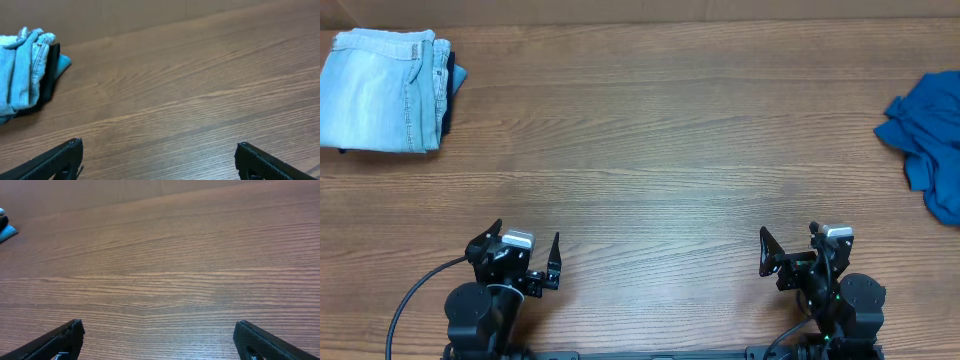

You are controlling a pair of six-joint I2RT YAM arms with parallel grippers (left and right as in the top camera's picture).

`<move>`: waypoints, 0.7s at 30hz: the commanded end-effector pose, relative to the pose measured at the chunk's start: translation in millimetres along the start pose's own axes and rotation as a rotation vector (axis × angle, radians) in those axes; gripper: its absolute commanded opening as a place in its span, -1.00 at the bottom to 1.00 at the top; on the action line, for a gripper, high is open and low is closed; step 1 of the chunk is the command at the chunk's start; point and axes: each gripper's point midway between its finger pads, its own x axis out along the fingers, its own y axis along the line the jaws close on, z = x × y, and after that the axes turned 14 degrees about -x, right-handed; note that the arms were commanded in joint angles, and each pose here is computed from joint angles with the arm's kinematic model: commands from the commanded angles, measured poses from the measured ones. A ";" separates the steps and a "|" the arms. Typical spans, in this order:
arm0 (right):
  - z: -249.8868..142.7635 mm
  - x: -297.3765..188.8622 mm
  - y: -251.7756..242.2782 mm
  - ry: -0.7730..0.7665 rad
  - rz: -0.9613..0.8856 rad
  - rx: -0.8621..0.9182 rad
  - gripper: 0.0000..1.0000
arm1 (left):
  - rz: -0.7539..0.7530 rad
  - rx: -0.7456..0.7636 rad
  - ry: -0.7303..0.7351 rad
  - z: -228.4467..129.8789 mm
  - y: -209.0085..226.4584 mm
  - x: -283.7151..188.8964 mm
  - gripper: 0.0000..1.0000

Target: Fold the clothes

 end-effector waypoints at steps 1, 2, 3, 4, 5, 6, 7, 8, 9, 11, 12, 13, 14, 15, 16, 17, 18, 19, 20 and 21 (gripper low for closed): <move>-1.3 0.7 0.3 -0.005 0.000 -0.001 1.00 | 0.006 0.018 -0.028 -2.5 1.9 0.0 1.00; -1.3 0.7 0.3 -0.005 0.000 -0.001 1.00 | 0.007 0.018 -0.030 -3.5 2.2 0.2 1.00; -1.3 0.7 0.3 -0.005 0.000 -0.001 1.00 | 0.007 0.018 -0.032 -4.3 2.3 0.5 1.00; -1.3 0.7 0.3 -0.004 0.000 -0.002 1.00 | 0.007 0.018 -0.032 -5.7 2.5 1.0 1.00; -1.3 0.7 0.3 -0.004 0.000 -0.001 1.00 | 0.007 0.018 -0.031 -7.5 2.7 1.6 1.00; -1.3 0.7 0.3 -0.004 0.000 -0.001 1.00 | 0.007 0.017 -0.028 -9.9 3.0 2.7 1.00; -1.3 0.7 0.3 -0.005 0.000 -0.001 1.00 | 0.006 0.016 -0.020 -13.5 3.4 4.5 1.00; -1.3 0.7 0.3 -0.004 0.000 -0.001 1.00 | 0.003 0.015 -0.014 -16.0 3.1 5.5 1.00; -1.3 0.7 0.3 -0.004 0.000 -0.001 1.00 | 0.000 0.013 -0.007 -19.0 3.0 6.7 1.00; -1.3 0.7 0.3 -0.004 0.000 -0.001 1.00 | 0.000 0.008 0.000 -22.4 3.4 8.1 1.00; -1.3 0.7 0.3 -0.004 0.000 -0.002 1.00 | 0.001 0.009 0.002 -23.6 3.7 8.8 1.00; -1.3 0.7 0.3 -0.005 0.000 -0.001 1.00 | 0.001 0.008 0.004 -25.1 4.0 9.7 1.00; -1.3 0.7 0.3 -0.005 0.000 -0.001 1.00 | 0.001 0.008 0.005 -26.6 4.3 10.7 1.00; -1.3 0.7 0.3 -0.005 0.000 -0.001 1.00 | 0.001 0.008 0.003 -27.3 4.5 11.7 1.00; -1.3 0.7 0.3 -0.004 0.000 -0.001 1.00 | 0.001 0.009 0.002 -26.9 4.5 11.7 1.00; -1.3 0.7 0.3 -0.005 0.000 -0.001 1.00 | 0.000 0.009 -0.001 -26.1 4.3 11.7 1.00; -1.3 0.7 0.3 -0.004 0.000 -0.001 1.00 | 0.000 0.009 -0.001 -26.1 4.3 11.7 1.00; -1.3 0.7 0.3 -0.004 0.000 -0.001 1.00 | 0.001 0.010 -0.002 -26.0 4.4 11.7 1.00; -1.3 0.7 0.3 -0.004 0.000 -0.001 1.00 | 0.001 0.010 -0.001 -26.1 4.5 11.7 1.00; -1.3 0.7 0.3 -0.004 0.000 -0.001 1.00 | 0.001 0.009 0.000 -26.4 4.5 11.7 1.00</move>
